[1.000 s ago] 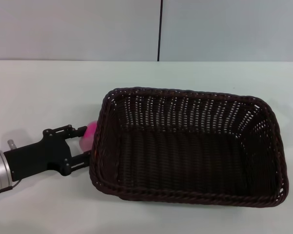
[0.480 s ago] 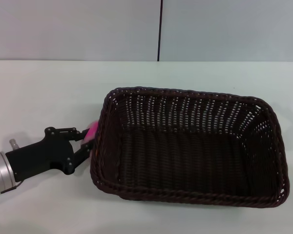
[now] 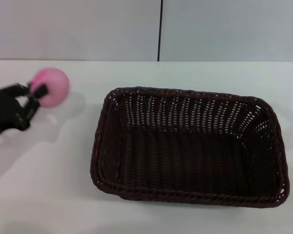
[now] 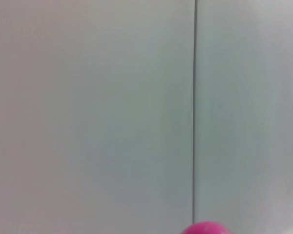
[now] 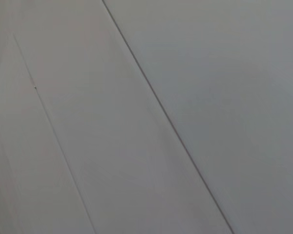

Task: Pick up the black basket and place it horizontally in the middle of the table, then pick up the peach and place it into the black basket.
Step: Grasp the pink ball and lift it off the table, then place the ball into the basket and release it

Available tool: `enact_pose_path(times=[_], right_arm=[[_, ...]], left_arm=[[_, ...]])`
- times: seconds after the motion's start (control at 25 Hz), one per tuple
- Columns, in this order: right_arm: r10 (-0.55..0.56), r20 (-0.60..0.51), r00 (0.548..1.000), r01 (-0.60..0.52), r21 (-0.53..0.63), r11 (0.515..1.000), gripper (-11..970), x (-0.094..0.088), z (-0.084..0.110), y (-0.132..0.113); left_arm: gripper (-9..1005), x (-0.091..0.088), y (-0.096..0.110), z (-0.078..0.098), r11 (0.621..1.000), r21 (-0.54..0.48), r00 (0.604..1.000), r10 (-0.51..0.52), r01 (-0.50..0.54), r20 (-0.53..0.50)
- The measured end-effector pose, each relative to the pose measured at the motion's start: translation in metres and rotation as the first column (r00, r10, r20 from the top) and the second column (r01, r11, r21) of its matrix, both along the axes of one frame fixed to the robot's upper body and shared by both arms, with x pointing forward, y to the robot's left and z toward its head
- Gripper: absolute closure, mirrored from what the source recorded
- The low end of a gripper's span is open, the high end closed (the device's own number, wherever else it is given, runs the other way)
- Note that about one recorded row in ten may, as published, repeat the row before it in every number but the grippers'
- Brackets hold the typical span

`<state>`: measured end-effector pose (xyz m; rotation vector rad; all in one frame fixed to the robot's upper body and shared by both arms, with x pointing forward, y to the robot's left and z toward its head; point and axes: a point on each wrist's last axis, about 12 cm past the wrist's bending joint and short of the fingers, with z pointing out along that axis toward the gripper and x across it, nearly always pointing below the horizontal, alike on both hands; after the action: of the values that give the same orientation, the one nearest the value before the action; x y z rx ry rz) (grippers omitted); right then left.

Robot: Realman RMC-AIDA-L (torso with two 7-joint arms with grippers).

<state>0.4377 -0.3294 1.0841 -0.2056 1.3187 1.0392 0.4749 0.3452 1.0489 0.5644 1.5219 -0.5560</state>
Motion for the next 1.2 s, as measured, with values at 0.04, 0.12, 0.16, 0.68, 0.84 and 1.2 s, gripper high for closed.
enact_pose_path(times=[0.04,0.12,0.16,0.68,0.84,1.2], right_arm=[[0.004,0.002,1.0,-0.004,0.003,1.0,274,0.001,0.0,0.001],[0.017,0.012,1.0,-0.017,0.008,1.0,274,0.003,0.002,0.003],[0.017,0.012,1.0,-0.017,0.008,1.0,274,0.003,0.002,0.003],[-0.17,0.033,0.985,0.167,0.076,0.983,274,-0.005,-0.005,-0.022],[-0.211,0.031,0.977,0.207,0.095,0.974,274,-0.011,-0.006,-0.029],[-0.269,0.055,0.962,0.264,0.082,0.961,274,-0.012,-0.009,-0.032]], left_arm=[[808,0.0,0.001,0.004,1.0,-0.014,1.0,-0.003,0.003,0.021],[851,-0.001,-0.003,0.016,0.996,-0.061,0.995,-0.061,0.066,0.083],[856,-0.001,-0.003,0.016,0.996,-0.061,0.995,-0.061,0.066,0.083],[915,-0.011,-0.056,0.014,0.907,-0.133,0.916,-0.391,0.401,0.091],[879,-0.014,-0.063,0.008,0.897,-0.141,0.908,-0.415,0.419,0.059],[493,-0.015,-0.065,0.006,0.893,-0.134,0.903,-0.427,0.429,0.047]])
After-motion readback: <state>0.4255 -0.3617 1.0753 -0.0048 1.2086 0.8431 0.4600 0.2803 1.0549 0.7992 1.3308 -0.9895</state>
